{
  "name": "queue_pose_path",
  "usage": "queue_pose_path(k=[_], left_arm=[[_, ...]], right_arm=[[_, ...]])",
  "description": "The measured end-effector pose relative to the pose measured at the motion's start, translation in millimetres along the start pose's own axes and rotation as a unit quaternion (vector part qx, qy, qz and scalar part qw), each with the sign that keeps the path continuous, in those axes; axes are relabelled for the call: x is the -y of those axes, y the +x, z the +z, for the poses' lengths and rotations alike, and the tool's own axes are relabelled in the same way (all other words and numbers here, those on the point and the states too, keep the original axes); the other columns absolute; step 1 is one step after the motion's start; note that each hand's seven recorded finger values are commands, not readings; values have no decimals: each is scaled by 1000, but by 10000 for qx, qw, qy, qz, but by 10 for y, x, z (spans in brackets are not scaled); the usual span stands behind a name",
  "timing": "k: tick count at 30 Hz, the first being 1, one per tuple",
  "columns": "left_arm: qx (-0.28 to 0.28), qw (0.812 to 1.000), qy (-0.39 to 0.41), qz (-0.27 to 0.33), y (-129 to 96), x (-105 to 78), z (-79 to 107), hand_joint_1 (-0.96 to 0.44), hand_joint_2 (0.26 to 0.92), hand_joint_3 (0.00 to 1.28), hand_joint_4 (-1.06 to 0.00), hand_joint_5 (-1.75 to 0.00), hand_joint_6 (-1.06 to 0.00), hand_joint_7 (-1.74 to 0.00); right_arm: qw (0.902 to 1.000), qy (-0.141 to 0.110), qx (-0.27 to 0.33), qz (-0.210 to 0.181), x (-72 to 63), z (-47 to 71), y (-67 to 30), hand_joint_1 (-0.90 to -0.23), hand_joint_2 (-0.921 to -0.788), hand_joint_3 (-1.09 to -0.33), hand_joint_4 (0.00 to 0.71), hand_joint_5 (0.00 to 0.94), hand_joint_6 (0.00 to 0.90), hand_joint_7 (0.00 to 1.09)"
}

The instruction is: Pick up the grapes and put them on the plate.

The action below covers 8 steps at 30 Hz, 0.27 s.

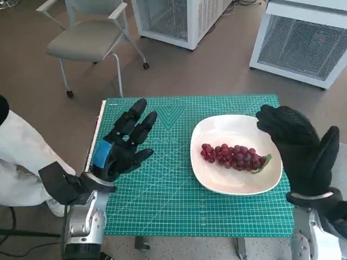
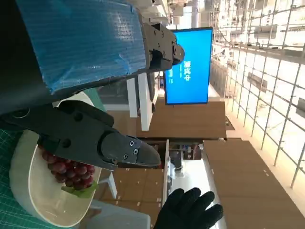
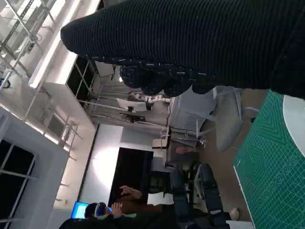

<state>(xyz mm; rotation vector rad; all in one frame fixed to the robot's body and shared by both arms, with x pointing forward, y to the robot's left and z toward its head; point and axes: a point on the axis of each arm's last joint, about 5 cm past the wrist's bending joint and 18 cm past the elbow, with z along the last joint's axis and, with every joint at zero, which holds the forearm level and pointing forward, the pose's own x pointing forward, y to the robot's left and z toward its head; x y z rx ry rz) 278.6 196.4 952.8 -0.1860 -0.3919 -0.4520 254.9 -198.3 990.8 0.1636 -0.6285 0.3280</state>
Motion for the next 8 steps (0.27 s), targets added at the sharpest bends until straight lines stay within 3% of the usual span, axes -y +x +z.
queue_pose_path(k=[8], left_arm=[[49,9999,97,27,-1,1,8,-263,921,39,-368,-29,-383,-36]], right_arm=[[10000,3,-9,-1,0,-10,0,-376,-921,-631,429,717,217,953]])
